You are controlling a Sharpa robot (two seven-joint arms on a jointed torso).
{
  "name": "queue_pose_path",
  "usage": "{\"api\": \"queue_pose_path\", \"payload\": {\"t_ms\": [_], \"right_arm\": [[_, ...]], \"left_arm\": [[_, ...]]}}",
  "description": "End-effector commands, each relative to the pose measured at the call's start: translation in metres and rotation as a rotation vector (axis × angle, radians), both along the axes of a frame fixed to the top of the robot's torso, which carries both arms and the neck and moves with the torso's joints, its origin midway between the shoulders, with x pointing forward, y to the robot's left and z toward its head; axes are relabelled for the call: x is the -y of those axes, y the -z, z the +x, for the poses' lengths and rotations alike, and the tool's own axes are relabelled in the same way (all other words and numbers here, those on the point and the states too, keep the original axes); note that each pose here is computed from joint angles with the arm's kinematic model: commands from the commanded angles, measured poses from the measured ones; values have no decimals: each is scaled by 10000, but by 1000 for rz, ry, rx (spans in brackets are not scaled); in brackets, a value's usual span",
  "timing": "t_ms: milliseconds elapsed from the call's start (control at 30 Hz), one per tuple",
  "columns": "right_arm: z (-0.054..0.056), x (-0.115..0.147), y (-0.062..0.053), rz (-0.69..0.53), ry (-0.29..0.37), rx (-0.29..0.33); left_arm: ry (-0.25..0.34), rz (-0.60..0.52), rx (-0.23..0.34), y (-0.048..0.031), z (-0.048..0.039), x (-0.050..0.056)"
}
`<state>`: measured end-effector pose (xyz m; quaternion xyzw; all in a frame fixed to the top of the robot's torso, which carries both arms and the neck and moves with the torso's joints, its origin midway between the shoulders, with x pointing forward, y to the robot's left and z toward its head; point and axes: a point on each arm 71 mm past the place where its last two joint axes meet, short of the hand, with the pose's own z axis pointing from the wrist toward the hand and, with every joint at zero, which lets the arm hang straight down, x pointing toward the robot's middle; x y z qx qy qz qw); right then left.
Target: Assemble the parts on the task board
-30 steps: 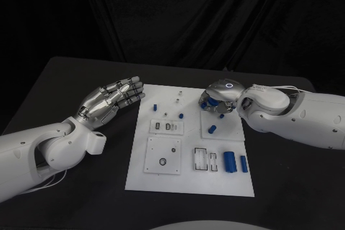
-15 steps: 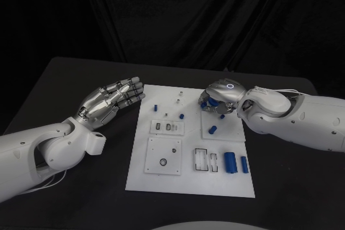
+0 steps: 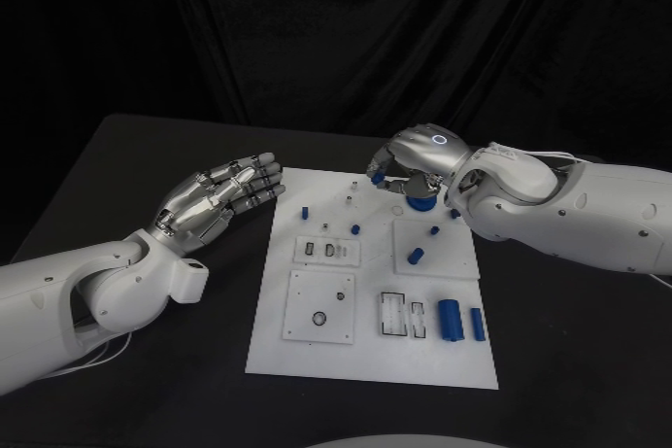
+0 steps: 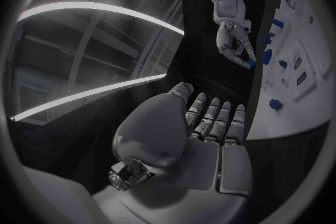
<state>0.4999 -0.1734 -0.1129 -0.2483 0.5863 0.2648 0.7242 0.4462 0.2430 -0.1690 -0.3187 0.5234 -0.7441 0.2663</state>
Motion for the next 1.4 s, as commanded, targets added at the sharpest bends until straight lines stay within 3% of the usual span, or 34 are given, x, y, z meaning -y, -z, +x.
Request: {"api": "queue_pose_path", "payload": {"t_ms": [33,333,700,1400], "right_arm": [[80,-59,-20,32,14,-32],[272,-235,11,20,44,-63],[391,-282,82,-8,85,-92],[415,-304,246,-44,98,-148]], "left_arm": [[-17,-125,126,-126,-12,-18],[-11,-126,125,-122,-3,3],[-8,-126,123,-121,-1,11],[-4,-125,121,-116,7,17]]}}
